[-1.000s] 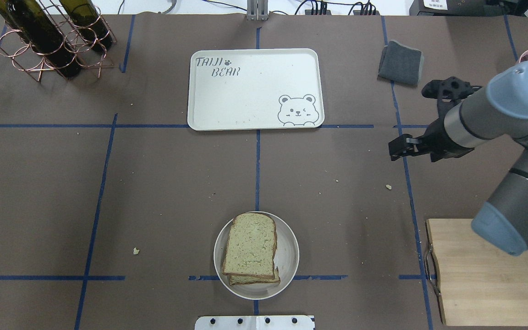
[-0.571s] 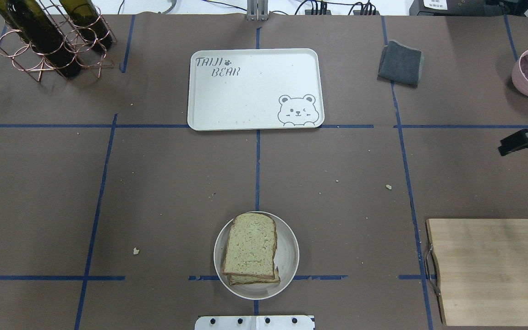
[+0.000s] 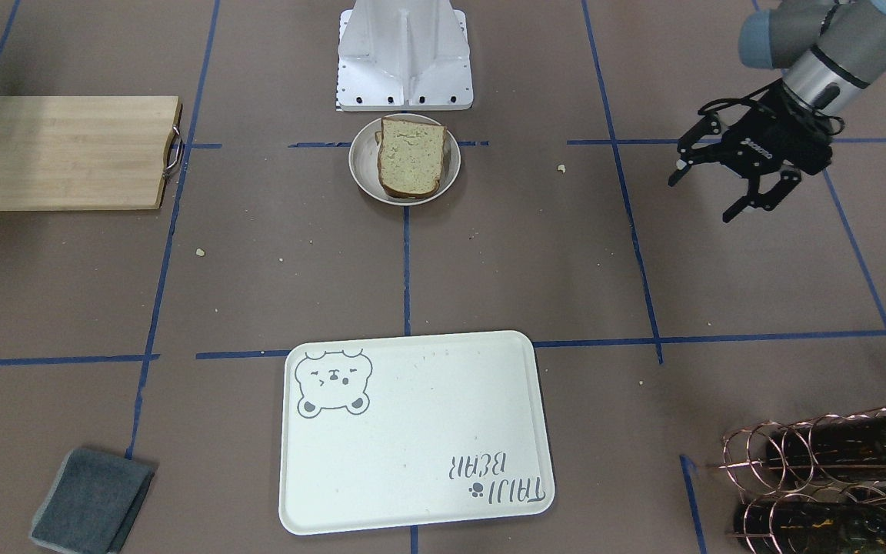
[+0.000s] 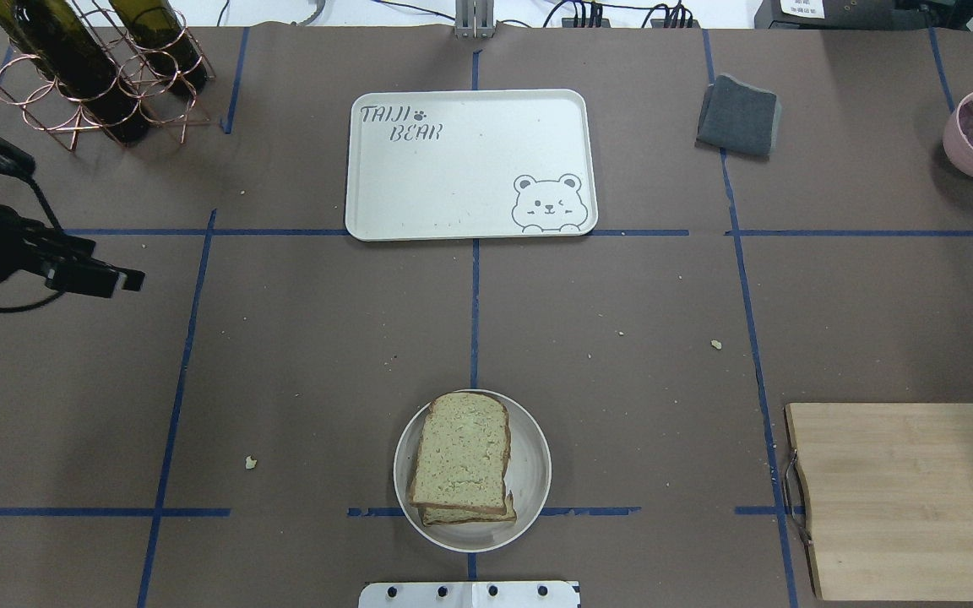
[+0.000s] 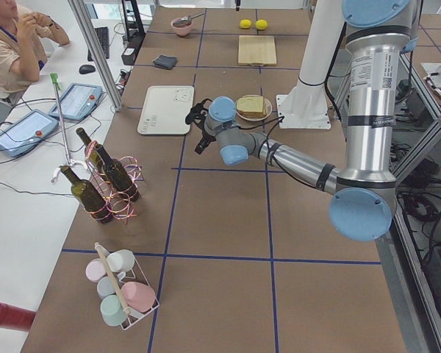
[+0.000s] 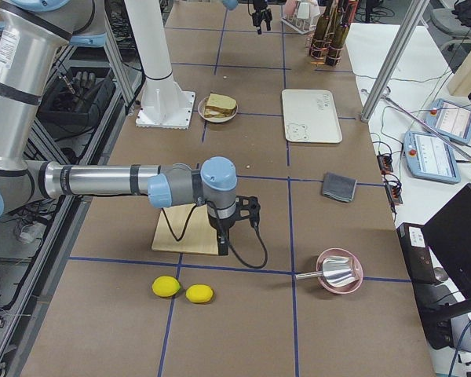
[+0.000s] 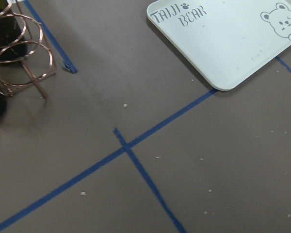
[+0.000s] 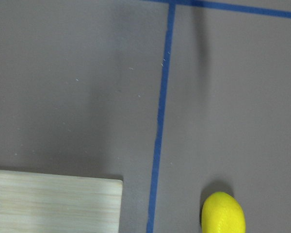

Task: Make sandwich and place on tray
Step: 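Move the left gripper to the white plate rim and grasp it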

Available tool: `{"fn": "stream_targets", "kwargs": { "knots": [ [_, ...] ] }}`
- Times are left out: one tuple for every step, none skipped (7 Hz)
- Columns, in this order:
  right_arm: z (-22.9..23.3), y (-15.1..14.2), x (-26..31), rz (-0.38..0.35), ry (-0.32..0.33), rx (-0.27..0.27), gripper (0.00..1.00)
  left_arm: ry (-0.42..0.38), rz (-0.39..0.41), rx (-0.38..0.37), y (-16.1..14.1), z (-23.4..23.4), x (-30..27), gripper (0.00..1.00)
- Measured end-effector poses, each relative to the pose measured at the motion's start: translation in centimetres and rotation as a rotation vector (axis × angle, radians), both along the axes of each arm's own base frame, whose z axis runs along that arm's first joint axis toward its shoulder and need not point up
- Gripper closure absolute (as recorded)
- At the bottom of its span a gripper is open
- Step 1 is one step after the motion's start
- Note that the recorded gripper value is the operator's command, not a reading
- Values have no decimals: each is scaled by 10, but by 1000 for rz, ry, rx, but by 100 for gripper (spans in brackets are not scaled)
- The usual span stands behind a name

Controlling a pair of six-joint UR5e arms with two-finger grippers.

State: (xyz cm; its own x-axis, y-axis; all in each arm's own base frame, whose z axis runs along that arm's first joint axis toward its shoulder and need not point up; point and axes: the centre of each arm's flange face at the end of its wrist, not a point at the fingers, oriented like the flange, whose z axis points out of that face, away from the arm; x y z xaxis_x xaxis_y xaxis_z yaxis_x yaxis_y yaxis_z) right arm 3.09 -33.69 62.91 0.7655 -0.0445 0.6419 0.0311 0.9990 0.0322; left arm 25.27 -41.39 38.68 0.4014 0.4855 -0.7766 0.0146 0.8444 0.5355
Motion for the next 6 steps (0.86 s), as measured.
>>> {"fn": "stream_targets", "kwargs": {
  "knots": [
    [10, 11, 11, 29, -17, -28, 0, 54, -1, -116, 36, -24, 49, 5],
    [13, 15, 15, 45, -42, -38, 0, 99, -12, -225, 75, -43, 96, 20],
    [12, 15, 17, 50, -57, -39, 0, 126, -40, -311, 111, -53, 136, 55],
    [13, 16, 17, 51, -63, -40, 0, 139, -71, -374, 137, -57, 169, 62],
    [13, 16, 18, 51, -64, -39, 0, 139, -95, -422, 152, -63, 200, 62],
    [14, 17, 18, 51, -65, -40, 0, 127, -108, -460, 157, -73, 229, 62]
  ]
}}
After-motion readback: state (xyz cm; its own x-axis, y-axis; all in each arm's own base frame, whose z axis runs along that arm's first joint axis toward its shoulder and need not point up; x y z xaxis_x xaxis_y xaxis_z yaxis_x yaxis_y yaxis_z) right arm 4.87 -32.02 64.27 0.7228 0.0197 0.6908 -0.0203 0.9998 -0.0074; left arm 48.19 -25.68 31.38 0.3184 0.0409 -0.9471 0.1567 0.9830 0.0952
